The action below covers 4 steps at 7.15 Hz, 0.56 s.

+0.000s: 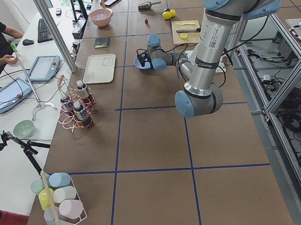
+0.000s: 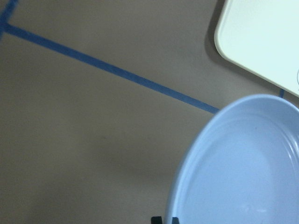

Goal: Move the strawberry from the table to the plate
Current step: 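Grasp the plate rim with the left gripper and slide it toward the table center, then release the plate and raise the left gripper away while the right arm moves in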

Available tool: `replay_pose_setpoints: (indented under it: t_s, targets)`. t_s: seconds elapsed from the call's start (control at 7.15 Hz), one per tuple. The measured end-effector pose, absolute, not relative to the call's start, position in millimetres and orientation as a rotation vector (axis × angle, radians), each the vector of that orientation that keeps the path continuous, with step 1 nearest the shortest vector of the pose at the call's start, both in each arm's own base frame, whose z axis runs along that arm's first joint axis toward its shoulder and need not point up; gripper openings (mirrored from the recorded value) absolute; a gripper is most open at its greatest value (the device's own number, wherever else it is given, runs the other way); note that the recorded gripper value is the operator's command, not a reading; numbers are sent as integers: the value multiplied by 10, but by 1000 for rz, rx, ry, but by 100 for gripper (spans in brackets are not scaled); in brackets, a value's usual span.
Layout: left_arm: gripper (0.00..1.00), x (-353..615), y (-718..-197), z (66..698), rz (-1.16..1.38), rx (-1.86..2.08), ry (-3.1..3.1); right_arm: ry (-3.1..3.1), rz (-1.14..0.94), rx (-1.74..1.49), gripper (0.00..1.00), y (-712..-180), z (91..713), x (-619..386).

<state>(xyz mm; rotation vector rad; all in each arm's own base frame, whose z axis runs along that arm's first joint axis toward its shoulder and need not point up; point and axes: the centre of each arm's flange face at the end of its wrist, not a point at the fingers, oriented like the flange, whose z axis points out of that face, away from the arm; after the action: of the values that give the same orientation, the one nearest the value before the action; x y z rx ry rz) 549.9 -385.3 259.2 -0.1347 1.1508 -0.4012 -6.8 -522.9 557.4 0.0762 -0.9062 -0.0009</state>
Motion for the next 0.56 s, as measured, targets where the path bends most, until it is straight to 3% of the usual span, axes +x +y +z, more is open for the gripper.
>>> replay_pose_setpoints:
  t_s: [0.56]
  targets:
    - [100, 5126, -4207, 2648, -366, -82, 1145, -899, -8, 66, 100, -5223, 5495, -244]
